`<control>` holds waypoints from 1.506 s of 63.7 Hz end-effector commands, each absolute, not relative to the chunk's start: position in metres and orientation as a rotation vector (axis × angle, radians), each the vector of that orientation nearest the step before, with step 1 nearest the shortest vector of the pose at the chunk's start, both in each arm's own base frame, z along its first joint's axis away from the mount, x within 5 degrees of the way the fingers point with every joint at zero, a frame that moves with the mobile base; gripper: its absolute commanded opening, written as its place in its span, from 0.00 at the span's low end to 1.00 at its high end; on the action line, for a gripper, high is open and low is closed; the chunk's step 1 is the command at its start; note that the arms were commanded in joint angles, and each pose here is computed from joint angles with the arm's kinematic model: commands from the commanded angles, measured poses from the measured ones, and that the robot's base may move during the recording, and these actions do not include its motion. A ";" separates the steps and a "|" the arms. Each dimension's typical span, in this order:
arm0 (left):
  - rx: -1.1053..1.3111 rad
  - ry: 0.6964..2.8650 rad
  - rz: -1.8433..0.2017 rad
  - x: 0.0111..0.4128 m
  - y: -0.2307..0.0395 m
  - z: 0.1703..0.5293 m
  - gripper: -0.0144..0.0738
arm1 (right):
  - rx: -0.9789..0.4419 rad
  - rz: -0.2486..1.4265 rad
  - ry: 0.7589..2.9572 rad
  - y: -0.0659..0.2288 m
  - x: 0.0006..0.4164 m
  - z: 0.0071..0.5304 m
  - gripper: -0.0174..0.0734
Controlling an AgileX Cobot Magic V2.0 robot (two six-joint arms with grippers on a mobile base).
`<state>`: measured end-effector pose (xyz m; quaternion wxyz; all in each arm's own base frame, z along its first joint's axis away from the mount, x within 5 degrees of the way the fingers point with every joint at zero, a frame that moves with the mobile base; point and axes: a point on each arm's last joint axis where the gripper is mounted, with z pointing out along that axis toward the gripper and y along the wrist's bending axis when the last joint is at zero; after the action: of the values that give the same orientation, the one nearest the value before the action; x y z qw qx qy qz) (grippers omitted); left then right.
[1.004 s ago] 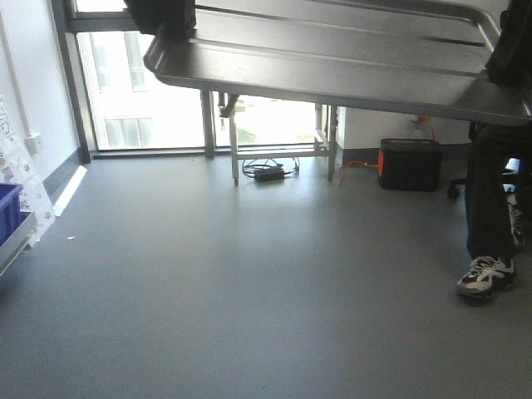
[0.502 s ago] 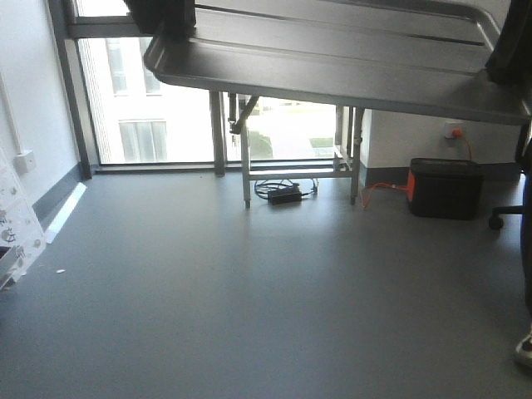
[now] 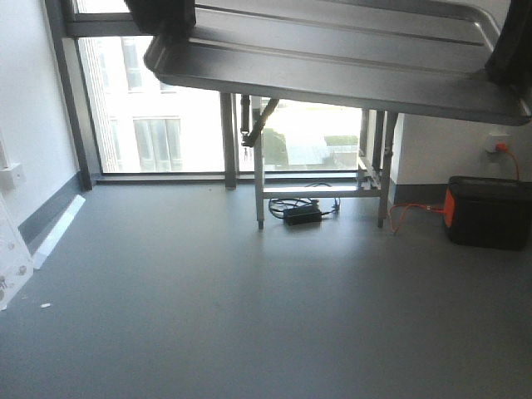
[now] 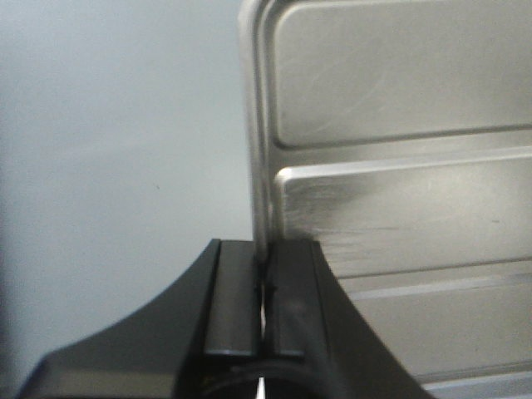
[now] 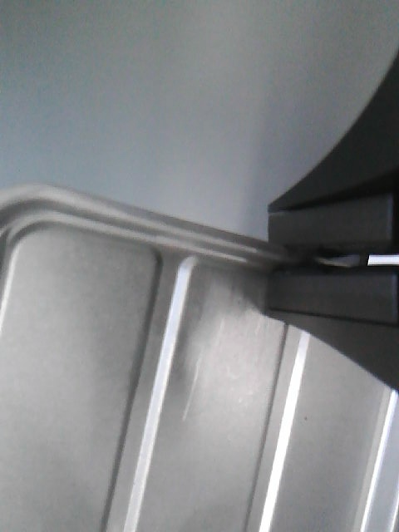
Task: Grab silver tray and stack on right shelf
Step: 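Hold the silver tray raised with both grippers while the base drives, then carry the silver tray above the larger grey-green tray on the shelf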
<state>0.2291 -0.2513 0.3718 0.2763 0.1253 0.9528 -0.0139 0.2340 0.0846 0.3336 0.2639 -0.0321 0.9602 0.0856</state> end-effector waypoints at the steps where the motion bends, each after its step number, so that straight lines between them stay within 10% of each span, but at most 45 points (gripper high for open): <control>1: 0.368 2.518 -0.083 0.219 -0.247 0.392 0.06 | -0.113 0.294 2.446 0.087 0.235 0.358 0.26; 96: 0.368 2.518 -0.083 0.219 -0.247 0.392 0.06 | -0.113 0.294 2.446 0.087 0.235 0.358 0.26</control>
<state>0.2303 -0.2529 0.3692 0.2743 0.1262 0.9533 -0.0119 0.2340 0.0846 0.3336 0.2639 -0.0321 0.9602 0.0856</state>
